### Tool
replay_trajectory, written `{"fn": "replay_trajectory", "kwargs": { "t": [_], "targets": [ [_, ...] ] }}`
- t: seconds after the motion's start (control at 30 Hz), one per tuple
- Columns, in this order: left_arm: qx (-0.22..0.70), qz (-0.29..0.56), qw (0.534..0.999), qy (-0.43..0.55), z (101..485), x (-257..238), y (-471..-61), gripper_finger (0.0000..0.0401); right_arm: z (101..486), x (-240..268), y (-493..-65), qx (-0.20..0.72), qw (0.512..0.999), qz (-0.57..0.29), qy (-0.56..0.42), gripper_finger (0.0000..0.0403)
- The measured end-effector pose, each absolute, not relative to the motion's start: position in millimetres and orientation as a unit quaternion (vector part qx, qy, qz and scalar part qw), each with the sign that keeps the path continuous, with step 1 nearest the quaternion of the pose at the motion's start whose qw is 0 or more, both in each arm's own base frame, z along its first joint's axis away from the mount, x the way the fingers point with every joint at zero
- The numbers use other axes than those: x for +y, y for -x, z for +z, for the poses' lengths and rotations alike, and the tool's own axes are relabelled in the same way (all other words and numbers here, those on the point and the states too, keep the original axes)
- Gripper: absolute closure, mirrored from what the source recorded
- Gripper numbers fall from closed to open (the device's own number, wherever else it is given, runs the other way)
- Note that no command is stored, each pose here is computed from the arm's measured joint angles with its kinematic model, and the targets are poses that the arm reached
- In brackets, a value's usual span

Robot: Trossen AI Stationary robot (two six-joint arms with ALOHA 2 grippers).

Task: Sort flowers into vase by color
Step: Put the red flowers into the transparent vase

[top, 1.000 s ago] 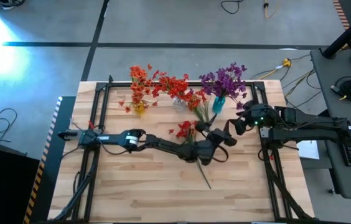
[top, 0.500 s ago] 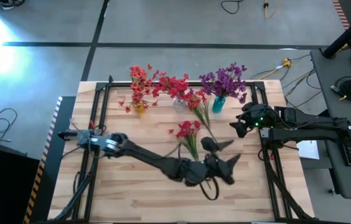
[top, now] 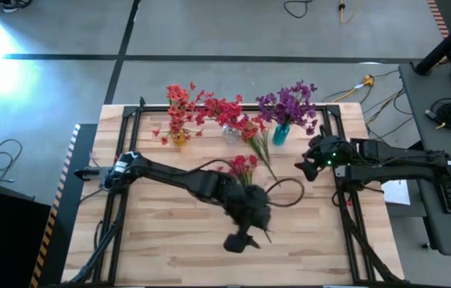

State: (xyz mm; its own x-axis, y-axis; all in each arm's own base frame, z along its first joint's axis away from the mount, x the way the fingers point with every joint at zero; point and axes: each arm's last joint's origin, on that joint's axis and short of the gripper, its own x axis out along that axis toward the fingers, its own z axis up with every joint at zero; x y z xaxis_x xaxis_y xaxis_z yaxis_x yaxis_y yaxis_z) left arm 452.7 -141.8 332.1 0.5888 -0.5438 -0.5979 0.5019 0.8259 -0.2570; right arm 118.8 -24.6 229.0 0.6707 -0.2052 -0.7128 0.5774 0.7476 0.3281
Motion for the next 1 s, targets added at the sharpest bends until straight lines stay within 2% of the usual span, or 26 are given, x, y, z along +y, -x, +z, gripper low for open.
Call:
{"fn": "replay_trajectory", "kwargs": {
  "t": [0.1, 0.2, 0.33, 0.5, 0.7, 0.9, 1.0],
  "targets": [
    [0.435, -0.221, 0.872, 0.029, 322.2, -143.6, -432.3, 0.0143, 228.7, -21.0, -119.7, 0.343, 0.872, -0.205, -0.284, 0.0117],
    [0.433, -0.178, 0.883, -0.002, 327.2, -150.8, -412.1, 0.0143, 229.3, -19.5, -120.9, 0.340, 0.875, -0.198, -0.282, 0.0117],
    [0.368, -0.153, 0.917, -0.004, 335.3, -151.3, -384.2, 0.0143, 230.0, -19.6, -123.2, 0.335, 0.879, -0.194, -0.279, 0.0117],
    [0.239, -0.101, 0.966, 0.007, 331.0, -131.7, -343.1, 0.0143, 228.8, -19.8, -130.2, 0.337, 0.881, -0.187, -0.275, 0.0117],
    [0.103, -0.081, 0.990, 0.059, 314.9, -109.5, -288.8, 0.0143, 221.9, -21.6, -149.2, 0.349, 0.877, -0.175, -0.280, 0.0117],
    [0.067, -0.039, 0.995, 0.066, 305.6, -88.3, -242.9, 0.0143, 212.4, -24.5, -172.2, 0.361, 0.874, -0.170, -0.279, 0.0117],
    [0.045, -0.040, 0.996, 0.065, 312.5, -81.3, -225.3, 0.0143, 206.8, -25.6, -179.5, 0.373, 0.870, -0.171, -0.273, 0.0117]
  ]
}}
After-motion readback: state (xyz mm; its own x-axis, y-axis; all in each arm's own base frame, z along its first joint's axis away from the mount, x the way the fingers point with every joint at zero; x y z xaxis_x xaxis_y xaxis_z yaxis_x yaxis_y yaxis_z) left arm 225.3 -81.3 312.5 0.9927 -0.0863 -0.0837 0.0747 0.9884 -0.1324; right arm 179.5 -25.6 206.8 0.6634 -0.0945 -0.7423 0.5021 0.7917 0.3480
